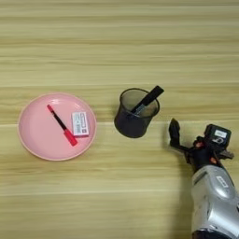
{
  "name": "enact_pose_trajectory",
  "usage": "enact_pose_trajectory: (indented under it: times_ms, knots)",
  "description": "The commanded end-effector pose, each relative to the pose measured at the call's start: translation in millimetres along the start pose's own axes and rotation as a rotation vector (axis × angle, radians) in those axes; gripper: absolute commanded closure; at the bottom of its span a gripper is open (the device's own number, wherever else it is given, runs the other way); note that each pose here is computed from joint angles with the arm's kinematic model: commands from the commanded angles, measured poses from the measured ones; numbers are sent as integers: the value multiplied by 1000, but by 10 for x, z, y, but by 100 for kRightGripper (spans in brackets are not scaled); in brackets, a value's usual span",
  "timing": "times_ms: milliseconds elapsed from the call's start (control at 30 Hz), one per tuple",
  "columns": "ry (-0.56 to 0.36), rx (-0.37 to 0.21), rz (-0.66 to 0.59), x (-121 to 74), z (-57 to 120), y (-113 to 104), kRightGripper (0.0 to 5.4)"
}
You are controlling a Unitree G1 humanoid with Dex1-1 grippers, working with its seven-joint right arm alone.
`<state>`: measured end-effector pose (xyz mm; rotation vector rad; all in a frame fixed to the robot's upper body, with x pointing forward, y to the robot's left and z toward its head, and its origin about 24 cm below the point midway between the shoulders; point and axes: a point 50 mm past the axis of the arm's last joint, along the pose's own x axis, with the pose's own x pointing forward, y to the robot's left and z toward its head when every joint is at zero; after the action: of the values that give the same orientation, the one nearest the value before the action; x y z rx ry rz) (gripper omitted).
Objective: Move the objects on the table
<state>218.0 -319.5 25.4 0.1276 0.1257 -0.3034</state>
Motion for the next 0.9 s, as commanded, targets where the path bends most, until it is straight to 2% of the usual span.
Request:
enact_pose_trajectory:
  times_ms: [33, 200, 433, 600, 800, 900]
  knots:
    - [-186, -45, 2, 121, 497, -4, 6]
    - [-211, -46, -6, 119, 566, -50, 6]
    - [-314, -12, 70, 72, 818, 57, 6]
    - [-378, 28, 186, -15, 952, 234, 6]
    - [-385, 21, 268, -87, 982, 417, 6]
    - [-373, 20, 349, -95, 973, 593, 6]
